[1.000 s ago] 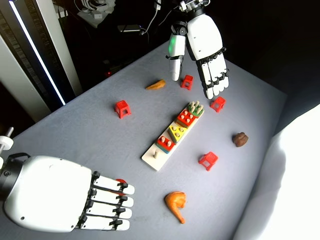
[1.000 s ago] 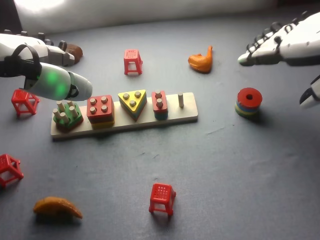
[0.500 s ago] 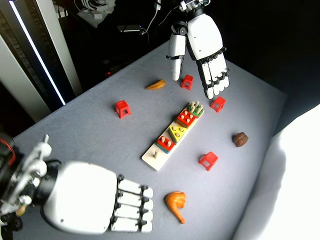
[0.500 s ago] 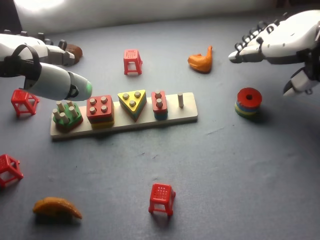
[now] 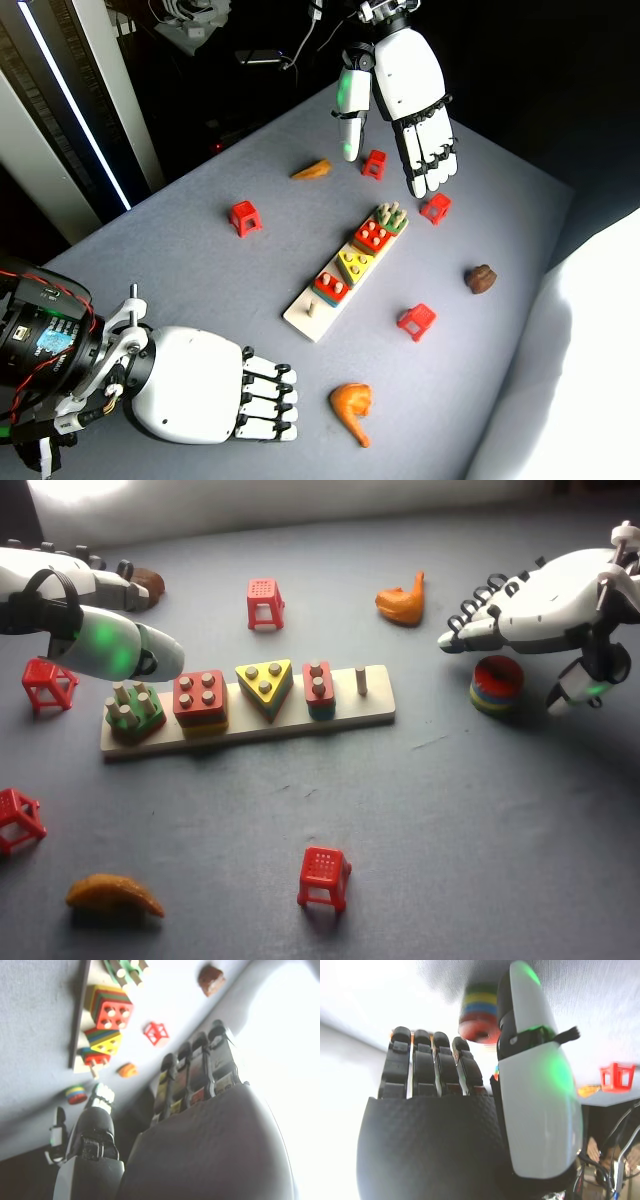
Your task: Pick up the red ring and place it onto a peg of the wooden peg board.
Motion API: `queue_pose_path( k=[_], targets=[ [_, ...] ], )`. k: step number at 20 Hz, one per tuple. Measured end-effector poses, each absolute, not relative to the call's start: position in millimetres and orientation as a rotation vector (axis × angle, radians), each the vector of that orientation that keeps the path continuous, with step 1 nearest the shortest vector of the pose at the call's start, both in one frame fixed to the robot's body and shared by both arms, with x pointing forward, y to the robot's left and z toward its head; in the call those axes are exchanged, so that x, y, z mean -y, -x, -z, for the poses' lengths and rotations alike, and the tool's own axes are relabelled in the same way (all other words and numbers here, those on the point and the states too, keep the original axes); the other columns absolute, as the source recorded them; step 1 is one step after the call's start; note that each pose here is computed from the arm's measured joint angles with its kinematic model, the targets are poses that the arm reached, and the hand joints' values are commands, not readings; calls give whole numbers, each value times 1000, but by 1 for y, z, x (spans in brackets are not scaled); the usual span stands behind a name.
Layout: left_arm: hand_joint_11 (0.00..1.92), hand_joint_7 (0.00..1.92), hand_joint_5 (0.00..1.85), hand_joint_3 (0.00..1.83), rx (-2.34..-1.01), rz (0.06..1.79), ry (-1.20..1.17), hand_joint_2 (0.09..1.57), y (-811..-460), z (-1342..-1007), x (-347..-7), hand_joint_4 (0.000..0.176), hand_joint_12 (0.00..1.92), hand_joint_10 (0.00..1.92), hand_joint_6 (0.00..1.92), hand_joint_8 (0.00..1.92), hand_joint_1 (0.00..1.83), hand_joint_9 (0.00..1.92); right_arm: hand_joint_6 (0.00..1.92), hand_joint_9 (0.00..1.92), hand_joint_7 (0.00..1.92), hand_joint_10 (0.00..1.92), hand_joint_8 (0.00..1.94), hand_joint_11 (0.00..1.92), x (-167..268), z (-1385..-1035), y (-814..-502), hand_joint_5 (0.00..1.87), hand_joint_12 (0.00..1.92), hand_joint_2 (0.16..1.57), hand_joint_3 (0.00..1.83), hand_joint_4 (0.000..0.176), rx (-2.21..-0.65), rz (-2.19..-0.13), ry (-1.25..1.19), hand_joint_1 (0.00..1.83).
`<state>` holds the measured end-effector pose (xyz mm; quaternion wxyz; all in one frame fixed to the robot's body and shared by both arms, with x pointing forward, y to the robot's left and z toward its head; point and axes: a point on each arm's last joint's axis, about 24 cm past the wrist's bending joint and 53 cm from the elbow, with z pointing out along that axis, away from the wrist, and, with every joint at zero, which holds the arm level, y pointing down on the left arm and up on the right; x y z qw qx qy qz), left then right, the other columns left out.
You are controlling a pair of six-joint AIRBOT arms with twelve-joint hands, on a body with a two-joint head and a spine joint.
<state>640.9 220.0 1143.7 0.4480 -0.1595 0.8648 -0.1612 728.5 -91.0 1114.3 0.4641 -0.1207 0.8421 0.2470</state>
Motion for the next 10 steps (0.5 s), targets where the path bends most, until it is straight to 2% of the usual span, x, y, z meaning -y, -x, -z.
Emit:
queue_pose_path(
  k=[6, 7, 8, 10],
  targets=[
    [29, 66, 97, 0, -2140, 399, 395, 1295, -641, -1144, -220, 0, 16, 8, 12, 9, 0, 31, 13, 0, 0, 0, 0, 53, 75, -1119, -731, 40, 63, 1025, 0, 0, -2047, -668, 256, 1264],
    [19, 54, 88, 0, -2140, 399, 395, 1296, -641, -1144, -220, 0, 13, 3, 7, 2, 0, 20, 10, 0, 1, 0, 0, 46, 74, -1119, -731, 37, 65, 1038, 0, 0, -2049, -678, 243, 1244],
    [24, 62, 105, 0, -2140, 398, 395, 1294, -641, -1144, -220, 0, 17, 6, 12, 5, 0, 30, 0, 0, 7, 0, 0, 10, 74, -1120, -731, 41, 171, 1056, 0, 0, -2051, -686, 233, 1224],
    [4, 35, 81, 0, -2140, 398, 395, 1297, -641, -1144, -220, 0, 3, 0, 2, 0, 0, 5, 0, 0, 1, 0, 0, 1, 75, -1120, -732, 7, 150, 1091, 5, 0, -2048, -689, 224, 1173]
  ],
)
